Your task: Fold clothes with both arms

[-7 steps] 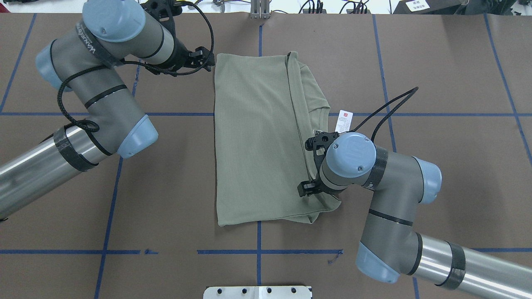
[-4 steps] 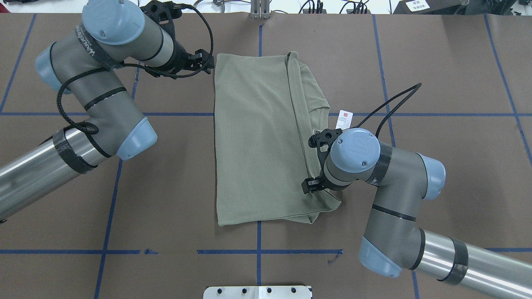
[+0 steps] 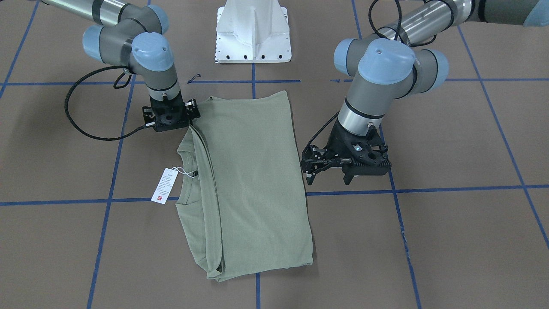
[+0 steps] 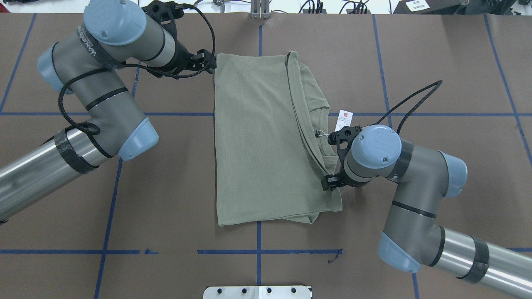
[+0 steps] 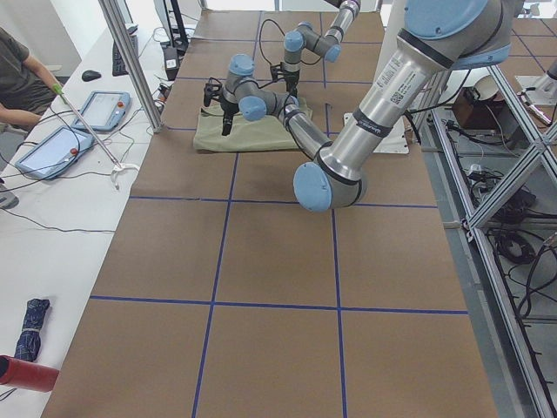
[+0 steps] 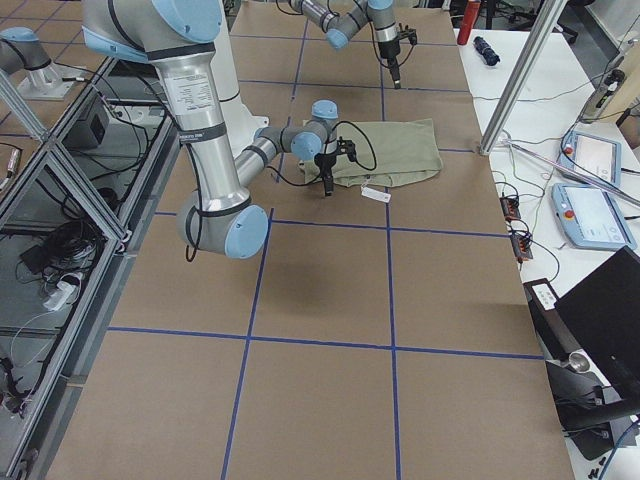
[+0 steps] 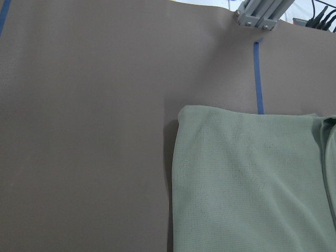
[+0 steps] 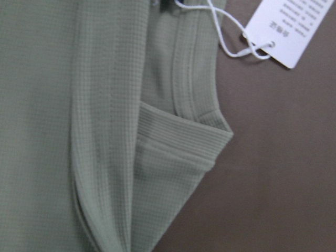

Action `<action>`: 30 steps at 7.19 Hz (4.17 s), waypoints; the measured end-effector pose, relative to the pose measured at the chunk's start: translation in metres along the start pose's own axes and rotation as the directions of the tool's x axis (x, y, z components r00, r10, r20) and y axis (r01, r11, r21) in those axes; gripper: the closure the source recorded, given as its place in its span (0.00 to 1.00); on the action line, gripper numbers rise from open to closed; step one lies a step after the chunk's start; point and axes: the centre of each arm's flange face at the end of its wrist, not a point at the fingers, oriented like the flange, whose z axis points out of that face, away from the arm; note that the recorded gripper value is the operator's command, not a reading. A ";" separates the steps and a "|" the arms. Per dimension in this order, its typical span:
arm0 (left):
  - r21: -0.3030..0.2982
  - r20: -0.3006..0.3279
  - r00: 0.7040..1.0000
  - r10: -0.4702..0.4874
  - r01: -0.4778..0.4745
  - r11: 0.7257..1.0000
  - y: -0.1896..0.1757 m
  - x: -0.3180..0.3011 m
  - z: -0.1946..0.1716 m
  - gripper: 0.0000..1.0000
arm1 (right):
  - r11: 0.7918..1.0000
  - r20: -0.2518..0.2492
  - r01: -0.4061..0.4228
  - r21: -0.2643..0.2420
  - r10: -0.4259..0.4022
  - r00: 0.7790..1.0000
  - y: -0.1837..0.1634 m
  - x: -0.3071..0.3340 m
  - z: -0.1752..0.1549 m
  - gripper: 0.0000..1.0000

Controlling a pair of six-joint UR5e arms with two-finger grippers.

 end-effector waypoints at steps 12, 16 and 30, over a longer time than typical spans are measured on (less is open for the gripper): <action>0.061 -0.139 0.988 0.062 -0.054 0.997 0.010 0.032 -0.065 0.00 | 0.999 0.001 0.025 0.045 -0.025 1.000 -0.134 -0.047 -0.011 0.00; 0.046 -0.157 0.985 0.068 -0.061 0.997 0.014 0.032 -0.071 0.00 | 0.998 -0.032 0.040 0.049 -0.038 0.999 -0.159 -0.021 -0.004 0.00; 0.039 -0.144 0.988 0.061 -0.056 0.998 0.015 0.019 -0.068 0.00 | 0.994 -0.037 0.053 0.091 -0.050 0.998 -0.276 -0.037 -0.007 0.00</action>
